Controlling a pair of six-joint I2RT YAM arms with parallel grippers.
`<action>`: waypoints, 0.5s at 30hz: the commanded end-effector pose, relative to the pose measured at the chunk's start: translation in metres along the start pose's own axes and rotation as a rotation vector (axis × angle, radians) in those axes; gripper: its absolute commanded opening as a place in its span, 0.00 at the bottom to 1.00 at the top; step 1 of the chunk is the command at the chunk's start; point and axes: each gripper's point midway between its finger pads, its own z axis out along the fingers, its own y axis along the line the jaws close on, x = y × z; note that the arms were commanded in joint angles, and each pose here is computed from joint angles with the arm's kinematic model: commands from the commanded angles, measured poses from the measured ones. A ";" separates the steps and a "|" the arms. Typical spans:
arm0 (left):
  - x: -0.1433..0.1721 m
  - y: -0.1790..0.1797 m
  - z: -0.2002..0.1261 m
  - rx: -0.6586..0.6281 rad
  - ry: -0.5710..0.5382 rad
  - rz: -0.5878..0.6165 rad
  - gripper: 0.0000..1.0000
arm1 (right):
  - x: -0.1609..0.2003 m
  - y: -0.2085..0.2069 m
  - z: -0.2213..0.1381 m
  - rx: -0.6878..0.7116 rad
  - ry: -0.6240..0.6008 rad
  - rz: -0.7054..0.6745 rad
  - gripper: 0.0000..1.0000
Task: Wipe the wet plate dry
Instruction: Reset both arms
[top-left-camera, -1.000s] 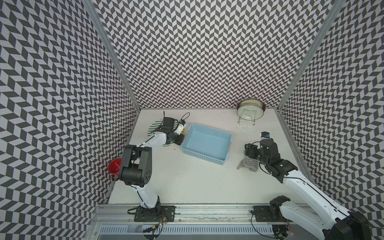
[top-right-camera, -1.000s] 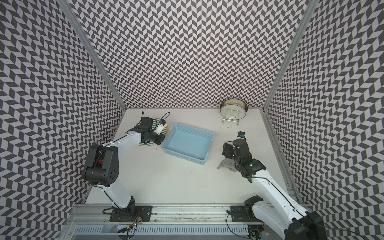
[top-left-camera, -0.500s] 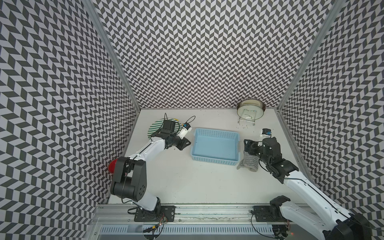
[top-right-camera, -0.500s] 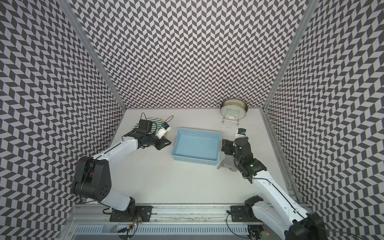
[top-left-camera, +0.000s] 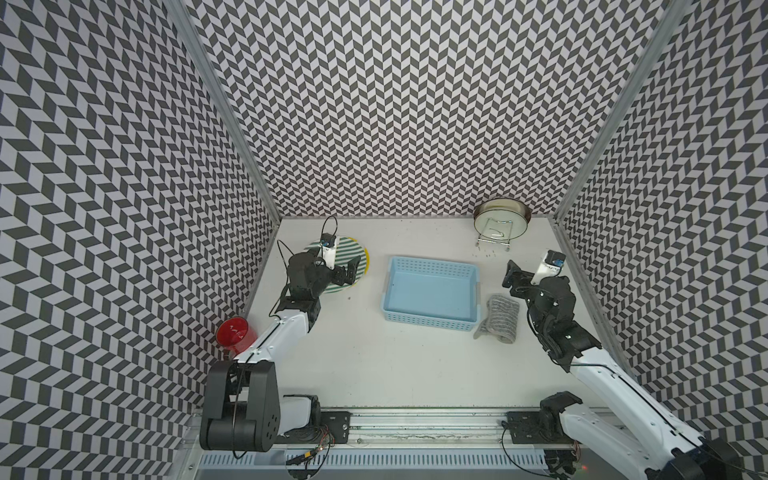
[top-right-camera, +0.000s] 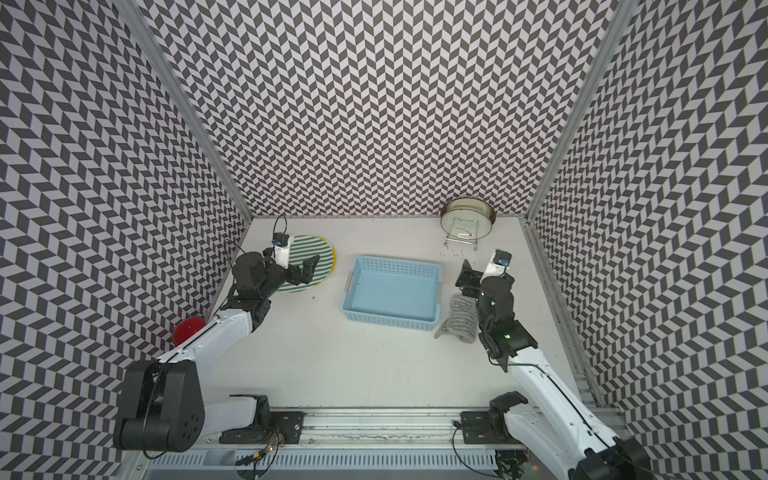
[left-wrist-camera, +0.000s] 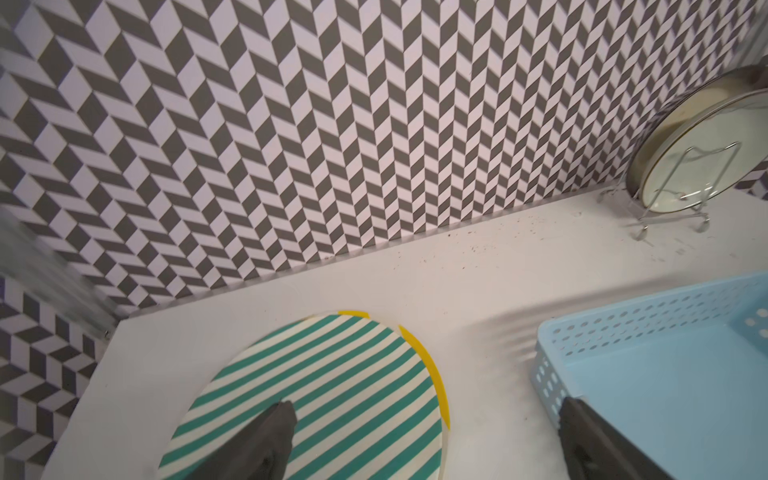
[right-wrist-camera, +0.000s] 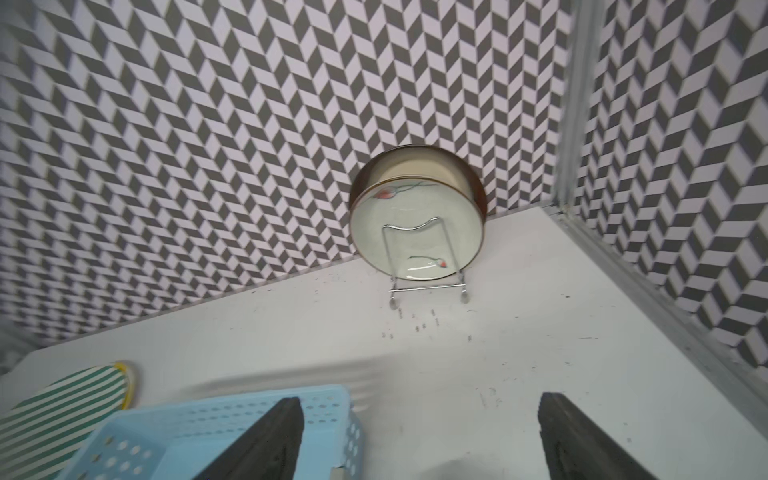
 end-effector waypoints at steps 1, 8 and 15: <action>-0.014 0.019 -0.006 -0.131 -0.184 0.033 1.00 | -0.022 -0.026 -0.004 0.116 -0.160 -0.015 0.94; 0.021 0.020 -0.025 -0.166 -0.166 0.031 1.00 | -0.004 -0.027 0.007 0.133 -0.108 -0.090 1.00; 0.042 0.024 -0.037 -0.218 -0.241 0.008 1.00 | 0.023 -0.022 0.017 0.054 -0.210 -0.138 1.00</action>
